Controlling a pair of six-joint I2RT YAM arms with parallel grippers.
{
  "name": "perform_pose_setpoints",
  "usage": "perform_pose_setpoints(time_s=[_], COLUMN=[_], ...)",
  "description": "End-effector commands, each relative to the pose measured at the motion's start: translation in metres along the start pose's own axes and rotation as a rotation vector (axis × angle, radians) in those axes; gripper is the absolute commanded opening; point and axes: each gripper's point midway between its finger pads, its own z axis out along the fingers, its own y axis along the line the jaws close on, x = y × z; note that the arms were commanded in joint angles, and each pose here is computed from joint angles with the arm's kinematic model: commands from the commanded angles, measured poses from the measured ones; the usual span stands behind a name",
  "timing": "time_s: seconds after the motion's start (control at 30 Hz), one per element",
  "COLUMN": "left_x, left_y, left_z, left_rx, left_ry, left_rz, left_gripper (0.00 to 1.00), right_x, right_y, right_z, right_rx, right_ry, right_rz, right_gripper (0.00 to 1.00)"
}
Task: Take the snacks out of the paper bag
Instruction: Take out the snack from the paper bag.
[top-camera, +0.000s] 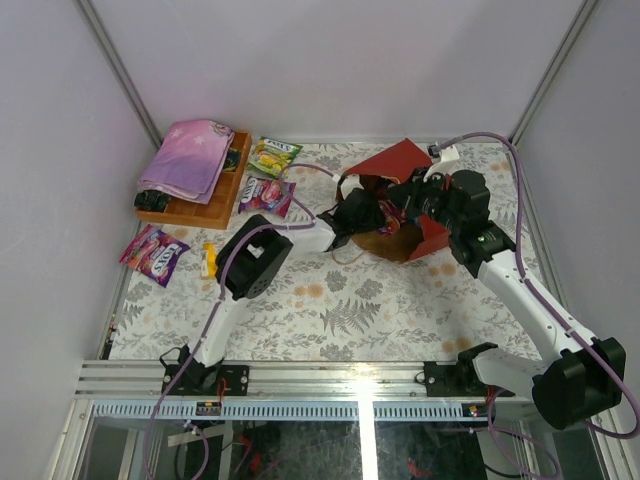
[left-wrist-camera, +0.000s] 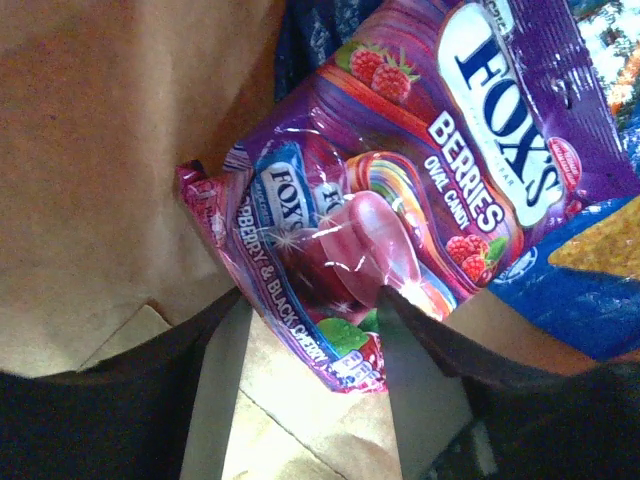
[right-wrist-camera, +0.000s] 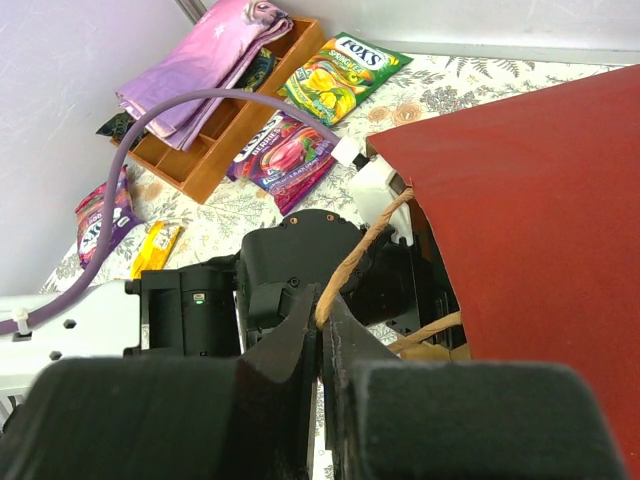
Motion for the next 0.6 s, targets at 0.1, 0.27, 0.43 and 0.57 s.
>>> perform_pose_setpoints(time_s=[0.1, 0.27, 0.43, 0.57], left_x=[-0.005, -0.038, -0.054, -0.048], left_y=[0.017, 0.006, -0.011, -0.016], left_z=[0.003, -0.033, -0.088, -0.147], left_rx=[-0.021, 0.03, 0.19, 0.284], left_ry=[-0.013, -0.073, -0.049, 0.013], left_rz=[0.042, 0.053, 0.099, 0.18], left_gripper=[0.17, 0.0, 0.0, 0.0], right_x=[-0.021, -0.024, -0.025, -0.026], right_y=[0.013, 0.015, 0.013, 0.009], right_z=[-0.007, -0.007, -0.009, -0.009], right_rx=[-0.039, -0.043, -0.032, -0.011], right_ry=[-0.069, -0.074, -0.083, -0.092], right_rz=[-0.038, -0.037, -0.04, -0.045], right_gripper=[0.0, 0.0, 0.0, 0.0])
